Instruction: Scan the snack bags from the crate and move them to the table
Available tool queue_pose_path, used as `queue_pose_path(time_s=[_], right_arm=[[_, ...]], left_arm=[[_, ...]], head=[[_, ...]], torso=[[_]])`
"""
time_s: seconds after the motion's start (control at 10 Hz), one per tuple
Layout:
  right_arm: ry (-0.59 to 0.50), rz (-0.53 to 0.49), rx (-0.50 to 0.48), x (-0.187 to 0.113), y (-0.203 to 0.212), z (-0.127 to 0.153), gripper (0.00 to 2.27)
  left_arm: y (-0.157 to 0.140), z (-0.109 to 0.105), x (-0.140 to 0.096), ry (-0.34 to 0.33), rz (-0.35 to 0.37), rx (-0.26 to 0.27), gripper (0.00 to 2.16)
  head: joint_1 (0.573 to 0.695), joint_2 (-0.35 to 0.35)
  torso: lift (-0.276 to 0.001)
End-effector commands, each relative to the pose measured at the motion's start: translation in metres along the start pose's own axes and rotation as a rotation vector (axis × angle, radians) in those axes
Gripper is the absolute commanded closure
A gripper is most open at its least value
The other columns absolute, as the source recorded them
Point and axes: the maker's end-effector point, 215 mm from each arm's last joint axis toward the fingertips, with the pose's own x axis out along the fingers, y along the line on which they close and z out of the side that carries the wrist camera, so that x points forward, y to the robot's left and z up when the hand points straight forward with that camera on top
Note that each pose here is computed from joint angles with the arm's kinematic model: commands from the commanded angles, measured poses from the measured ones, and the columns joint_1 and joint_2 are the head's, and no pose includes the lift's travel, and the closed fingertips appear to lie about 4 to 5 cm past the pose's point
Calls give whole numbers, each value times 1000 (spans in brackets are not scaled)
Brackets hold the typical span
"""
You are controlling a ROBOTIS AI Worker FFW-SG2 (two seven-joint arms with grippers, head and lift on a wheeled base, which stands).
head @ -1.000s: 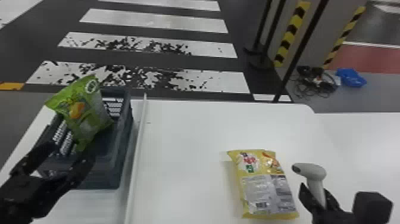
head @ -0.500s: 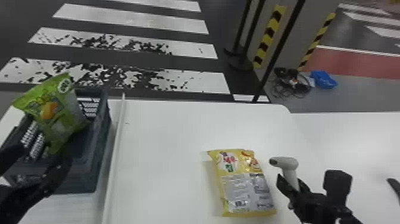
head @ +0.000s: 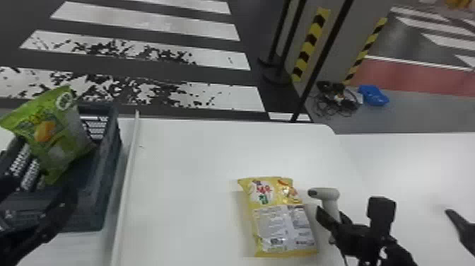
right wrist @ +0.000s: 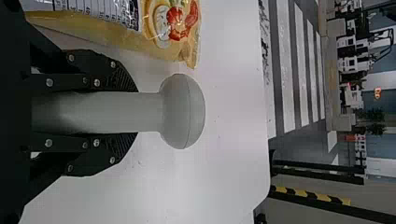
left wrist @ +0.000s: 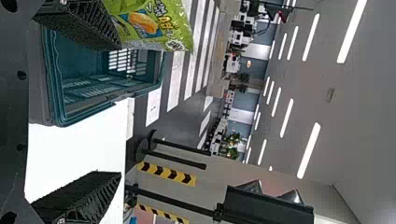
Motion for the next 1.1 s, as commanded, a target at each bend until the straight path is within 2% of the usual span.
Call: queue_pose_path(time_s=[0.0,0.4,0.6,0.7,0.8,0.9,1.0], right_arm=[[5,20,14,13,-10,-4,2240],[-8,29,28,27,-19,9,2236],[0,28,33,27,-20,6,1423],[0,26,35,26,-21,6,1112],[1,20,34,25,-24,6,518],[10,12,42,24,-30,4,316],[39,12,53,23,-30,-4,292]], left_arm=[[-1,-1,-2,8,0,8,33],[-5,0,-2,12,-6,12,33],[-5,-2,0,17,-5,11,33],[-6,-2,2,16,-6,13,33],[-8,-2,4,16,-8,11,33],[-8,-6,6,29,-7,7,33],[-7,-5,7,28,-7,7,33]], head=[[695,-268],[695,-290],[695,-293],[695,-293],[695,-293],[695,-296],[695,-305]], torso=[[-95],[-95],[-95],[-95],[-95],[-95],[-95]])
